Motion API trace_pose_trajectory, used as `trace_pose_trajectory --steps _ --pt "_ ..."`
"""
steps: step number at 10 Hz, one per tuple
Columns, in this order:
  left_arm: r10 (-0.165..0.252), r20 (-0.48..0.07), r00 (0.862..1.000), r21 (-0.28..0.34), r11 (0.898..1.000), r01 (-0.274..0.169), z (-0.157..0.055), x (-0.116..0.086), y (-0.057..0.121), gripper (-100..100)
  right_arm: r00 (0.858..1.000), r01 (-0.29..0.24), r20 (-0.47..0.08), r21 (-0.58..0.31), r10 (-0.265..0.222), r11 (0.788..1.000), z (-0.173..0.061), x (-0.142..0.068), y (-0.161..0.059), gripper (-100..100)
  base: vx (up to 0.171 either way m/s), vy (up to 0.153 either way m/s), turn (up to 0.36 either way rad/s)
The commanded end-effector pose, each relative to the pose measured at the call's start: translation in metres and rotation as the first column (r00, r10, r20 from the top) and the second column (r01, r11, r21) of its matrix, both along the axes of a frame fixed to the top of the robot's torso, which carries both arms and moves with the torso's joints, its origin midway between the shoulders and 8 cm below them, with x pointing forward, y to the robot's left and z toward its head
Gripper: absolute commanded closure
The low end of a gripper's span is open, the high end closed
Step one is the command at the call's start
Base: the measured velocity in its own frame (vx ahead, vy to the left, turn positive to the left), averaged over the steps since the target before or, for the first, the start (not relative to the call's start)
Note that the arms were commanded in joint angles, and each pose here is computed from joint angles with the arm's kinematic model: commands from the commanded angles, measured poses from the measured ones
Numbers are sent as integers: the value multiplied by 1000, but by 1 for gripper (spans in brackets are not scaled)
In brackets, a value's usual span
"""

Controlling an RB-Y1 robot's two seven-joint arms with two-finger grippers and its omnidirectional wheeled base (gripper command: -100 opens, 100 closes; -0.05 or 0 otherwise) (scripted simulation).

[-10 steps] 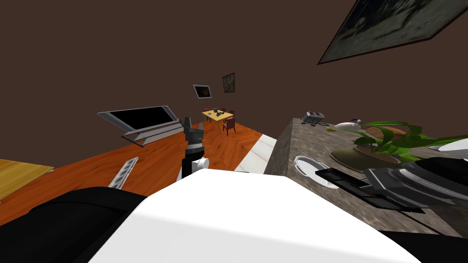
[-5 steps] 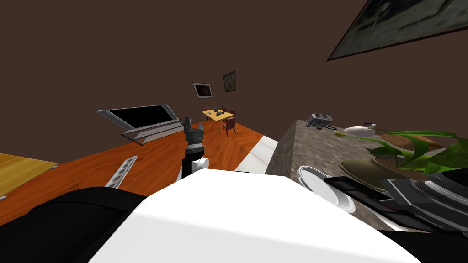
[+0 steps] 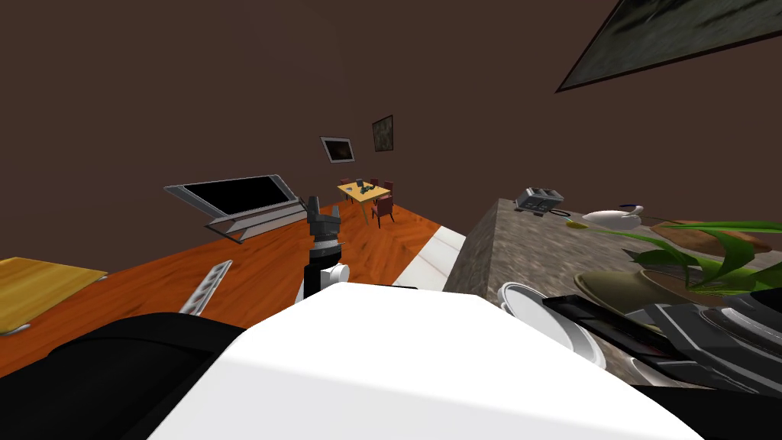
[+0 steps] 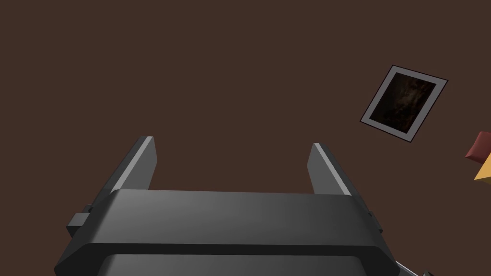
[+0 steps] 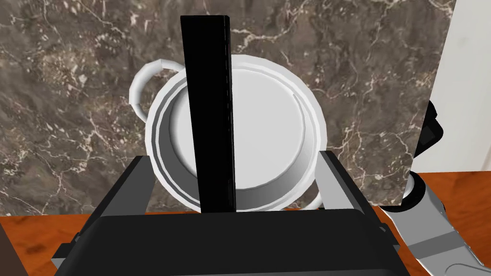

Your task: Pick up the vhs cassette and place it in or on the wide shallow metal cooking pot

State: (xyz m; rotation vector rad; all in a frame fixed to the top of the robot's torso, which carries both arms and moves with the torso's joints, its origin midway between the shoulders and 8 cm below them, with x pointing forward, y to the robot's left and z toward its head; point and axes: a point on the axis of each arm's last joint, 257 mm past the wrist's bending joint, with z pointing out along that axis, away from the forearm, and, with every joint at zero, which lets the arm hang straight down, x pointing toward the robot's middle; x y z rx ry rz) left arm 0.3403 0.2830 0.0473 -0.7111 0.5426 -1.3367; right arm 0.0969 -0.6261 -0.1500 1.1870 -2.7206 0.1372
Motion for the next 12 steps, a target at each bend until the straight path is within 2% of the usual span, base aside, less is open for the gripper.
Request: trace_pose_trajectory --steps 1,2,3,4,7,9,10,11,12 --pt "0 0 1000 0 1000 0 0 0 0 0 1000 0 0 0 0 1000 0 0 0 -100 0 0 0" --pt "0 0 1000 0 1000 0 0 0 0 0 1000 0 0 0 0 1000 0 0 0 -100 0 0 0" --pt "0 0 1000 0 1000 0 0 0 0 0 1000 0 0 0 0 1000 0 0 0 0 0 0 0" --pt "0 0 1000 0 1000 0 0 0 0 0 1000 -6 7 10 6 1000 11 8 9 -100 -29 -53 -75" --pt "0 0 1000 0 1000 0 0 0 0 0 1000 -14 17 23 14 1000 26 18 21 -100 -57 -73 -42" --pt "0 0 1000 0 1000 0 0 0 0 0 1000 -19 26 32 19 999 37 24 31 -100 -1 3 2" --pt "0 0 1000 0 1000 0 0 0 0 0 1000 -18 24 27 17 999 34 23 28 -100 0 0 0" --pt "0 0 1000 0 1000 0 0 0 0 0 1000 -18 24 30 17 999 35 23 29 0 0 0 0" --pt "0 0 1000 0 1000 0 0 0 0 0 1000 -18 24 29 17 999 35 23 28 0 0 0 0"
